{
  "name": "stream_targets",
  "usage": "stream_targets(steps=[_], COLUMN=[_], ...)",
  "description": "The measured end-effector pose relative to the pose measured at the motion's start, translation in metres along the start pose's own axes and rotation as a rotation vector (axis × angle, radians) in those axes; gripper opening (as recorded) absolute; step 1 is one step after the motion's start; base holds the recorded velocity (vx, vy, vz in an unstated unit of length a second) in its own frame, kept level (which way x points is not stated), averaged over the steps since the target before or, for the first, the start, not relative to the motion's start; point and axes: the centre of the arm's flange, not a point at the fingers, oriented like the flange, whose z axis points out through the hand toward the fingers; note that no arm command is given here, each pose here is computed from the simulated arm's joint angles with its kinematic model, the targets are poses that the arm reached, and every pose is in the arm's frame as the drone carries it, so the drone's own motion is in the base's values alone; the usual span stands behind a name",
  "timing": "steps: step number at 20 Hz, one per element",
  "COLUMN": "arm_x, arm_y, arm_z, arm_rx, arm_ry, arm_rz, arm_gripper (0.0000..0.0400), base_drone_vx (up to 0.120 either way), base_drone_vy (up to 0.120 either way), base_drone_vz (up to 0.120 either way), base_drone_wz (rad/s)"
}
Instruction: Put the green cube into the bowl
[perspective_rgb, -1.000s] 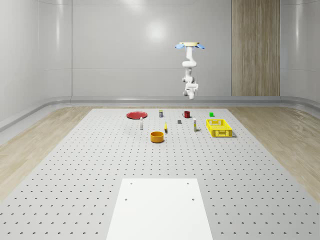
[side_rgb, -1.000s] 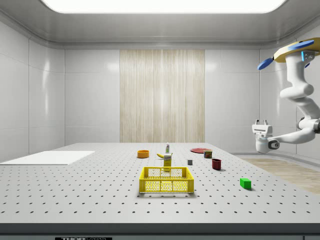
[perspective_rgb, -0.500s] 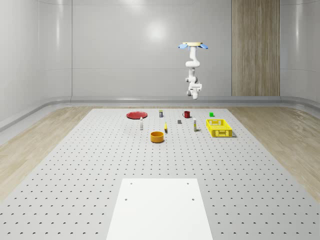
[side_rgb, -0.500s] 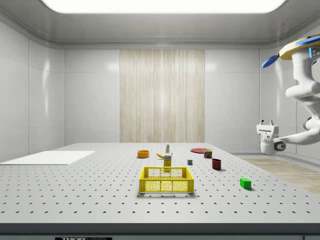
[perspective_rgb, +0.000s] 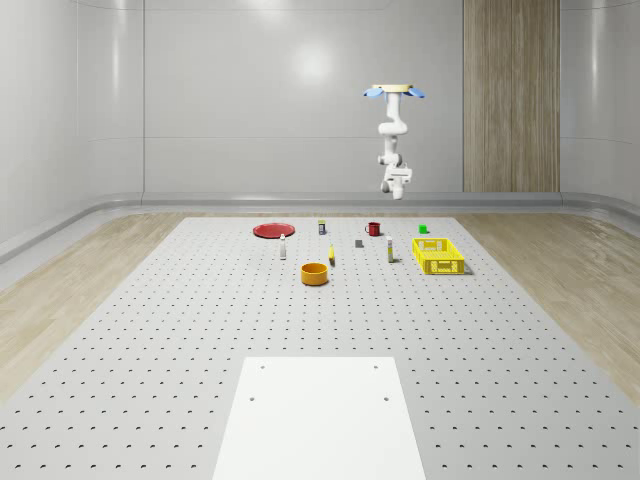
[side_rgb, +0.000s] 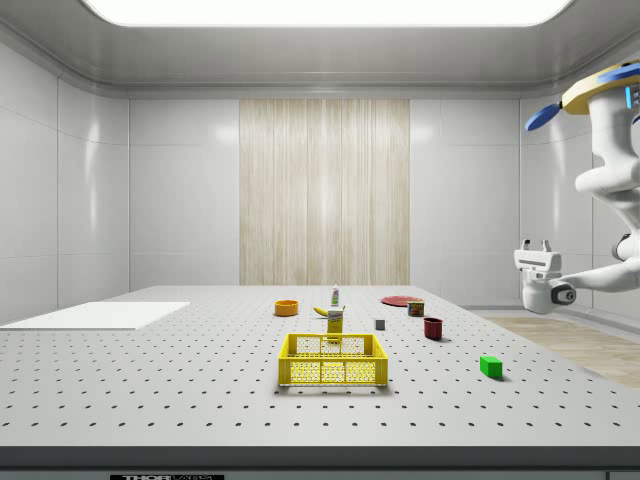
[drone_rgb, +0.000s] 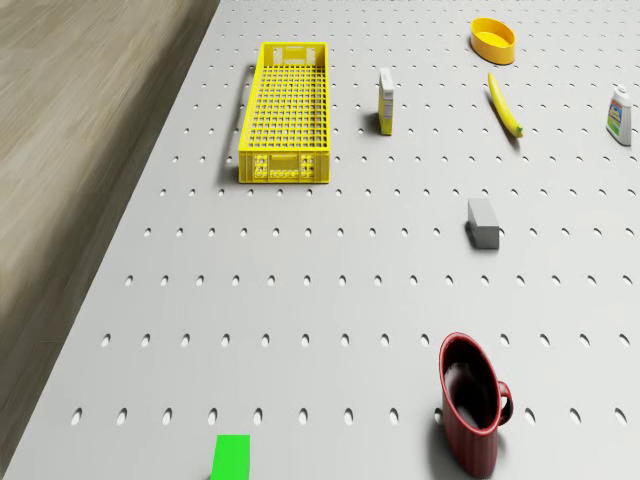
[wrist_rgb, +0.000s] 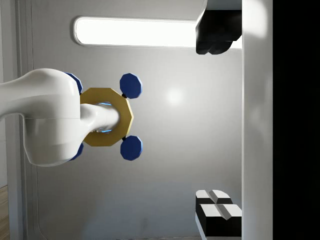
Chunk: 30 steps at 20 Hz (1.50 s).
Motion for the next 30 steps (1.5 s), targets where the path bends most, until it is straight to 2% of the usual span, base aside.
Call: stream_targets(steps=[6,11,15,18,22,24,26,30], arm_x=[-0.004,-0.013,-0.027,-0.043,-0.067,-0.072,-0.068,-0.047], arm_y=[-0.004,-0.012,-0.026,-0.041,-0.063,-0.068,-0.064,-0.042], arm_z=[0.0,0.002,0.007,0.021,0.064,0.097,0.13,0.176], arm_rx=[-0.039,-0.123,-0.266,-0.45,-0.835,-1.076,-1.321,-1.723], arm_ry=[0.045,0.134,0.281,0.467,0.851,1.09,1.332,1.727], arm_rz=[-0.001,-0.003,-0.006,-0.011,-0.019,-0.024,-0.029,-0.037], arm_gripper=[0.04,0.04,0.04,0.04,0.04,0.04,0.04,0.04], base_drone_vx=[0.12,0.12,0.12,0.12,0.12,0.12,0.12,0.09], base_drone_vy=[0.12,0.12,0.12,0.067,0.02,0.12,0.12,0.05], base_drone_vz=[0.0,0.0,0.0,0.0,0.0,0.0,0.0,-0.04], base_drone_wz=[0.0,0.0,0.0,0.0,0.0,0.0,0.0,0.0])
